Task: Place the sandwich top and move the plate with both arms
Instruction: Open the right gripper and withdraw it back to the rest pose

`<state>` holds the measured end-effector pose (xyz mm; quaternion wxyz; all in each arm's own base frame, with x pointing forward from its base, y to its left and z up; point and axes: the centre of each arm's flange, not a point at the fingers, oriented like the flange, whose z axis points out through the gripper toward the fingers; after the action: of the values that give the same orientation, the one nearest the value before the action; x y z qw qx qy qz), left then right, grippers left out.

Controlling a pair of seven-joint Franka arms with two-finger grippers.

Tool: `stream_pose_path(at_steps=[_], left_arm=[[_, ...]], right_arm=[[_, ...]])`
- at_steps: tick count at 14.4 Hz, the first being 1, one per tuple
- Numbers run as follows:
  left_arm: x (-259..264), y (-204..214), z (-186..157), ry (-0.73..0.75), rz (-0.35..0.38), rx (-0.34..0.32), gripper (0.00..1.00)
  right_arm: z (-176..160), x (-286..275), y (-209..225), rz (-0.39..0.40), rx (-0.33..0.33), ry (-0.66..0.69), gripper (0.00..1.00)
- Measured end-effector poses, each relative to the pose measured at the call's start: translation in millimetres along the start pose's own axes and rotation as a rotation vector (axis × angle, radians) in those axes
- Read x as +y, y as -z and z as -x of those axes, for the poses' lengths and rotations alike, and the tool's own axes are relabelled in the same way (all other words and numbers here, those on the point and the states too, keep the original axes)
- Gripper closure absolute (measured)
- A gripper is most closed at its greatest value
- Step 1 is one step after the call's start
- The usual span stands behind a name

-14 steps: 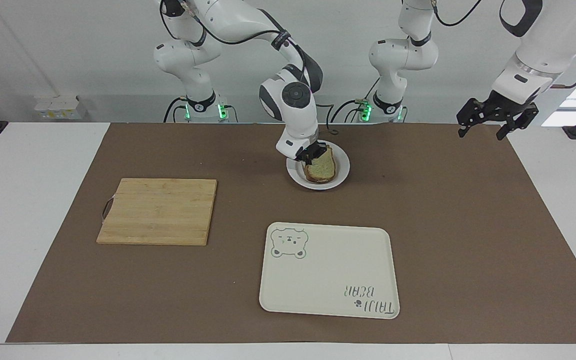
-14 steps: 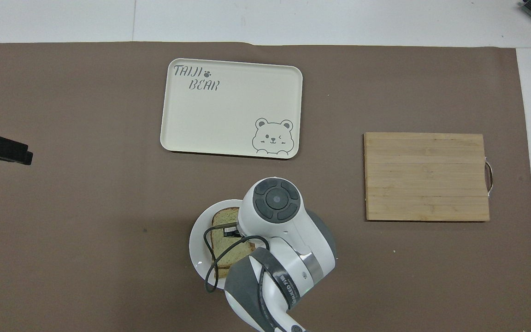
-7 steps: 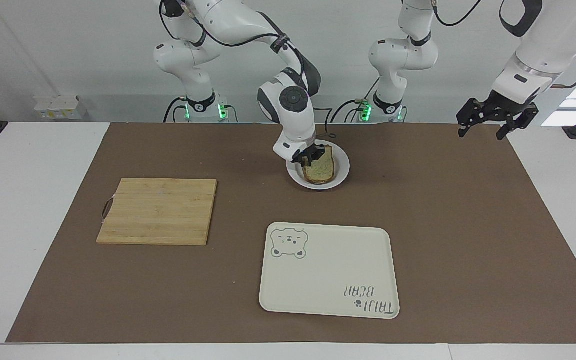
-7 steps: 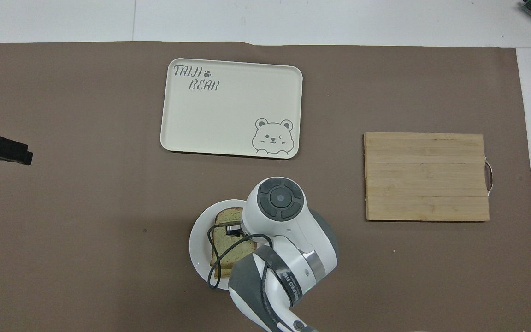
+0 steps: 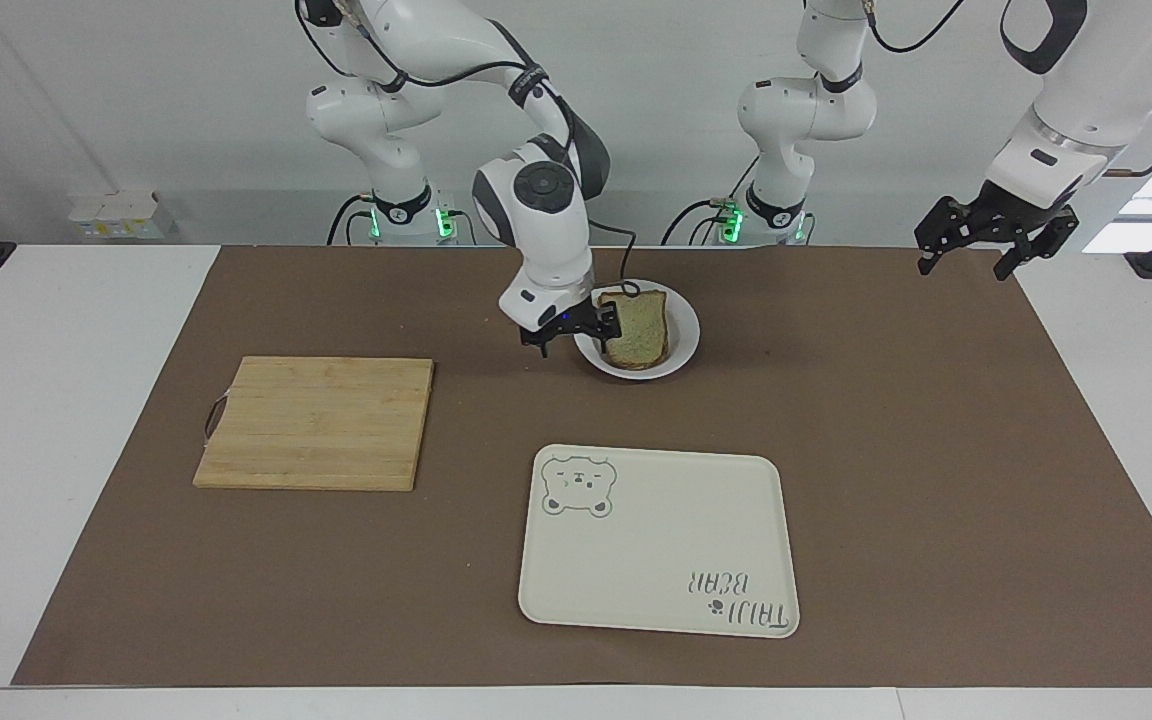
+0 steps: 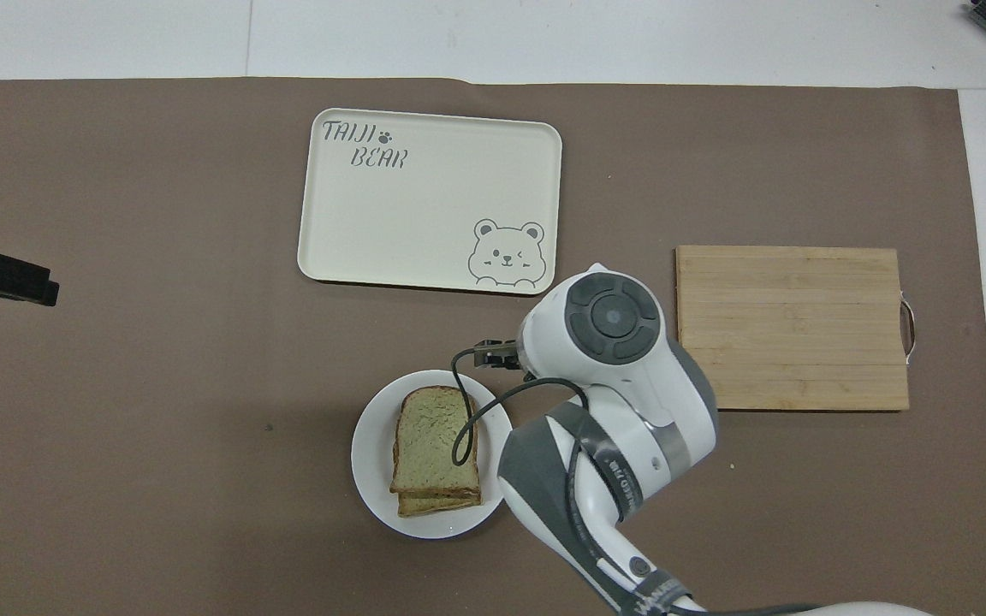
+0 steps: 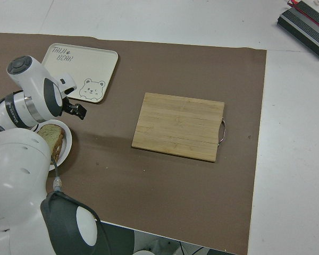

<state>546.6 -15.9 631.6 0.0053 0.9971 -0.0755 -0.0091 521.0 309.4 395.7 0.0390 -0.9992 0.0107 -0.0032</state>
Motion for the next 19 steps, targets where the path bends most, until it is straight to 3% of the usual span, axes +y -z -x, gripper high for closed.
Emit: stream_pose_path(at_steps=[3, 8, 15, 19], left_arm=[[0.0, 0.0, 0.0, 0.0, 0.0, 0.0, 0.0], [0.0, 0.0, 0.0, 0.0, 0.0, 0.0, 0.0], [-0.2, 0.0, 0.0, 0.0, 0.0, 0.0, 0.0], [-0.2, 0.0, 0.1, 0.0, 0.0, 0.0, 0.0]], right_arm=[[-25.4, 52.7, 36.1, 0.068, 0.065, -0.028, 0.0], [-47.4, 100.2, 109.7, 0.092, 0.087, -0.059, 0.0], [-33.6, 145.9, 203.2, 0.076, 0.213, -0.144, 0.0], [-30.6, 172.0, 228.9, 0.08, 0.226, -0.194, 0.0]])
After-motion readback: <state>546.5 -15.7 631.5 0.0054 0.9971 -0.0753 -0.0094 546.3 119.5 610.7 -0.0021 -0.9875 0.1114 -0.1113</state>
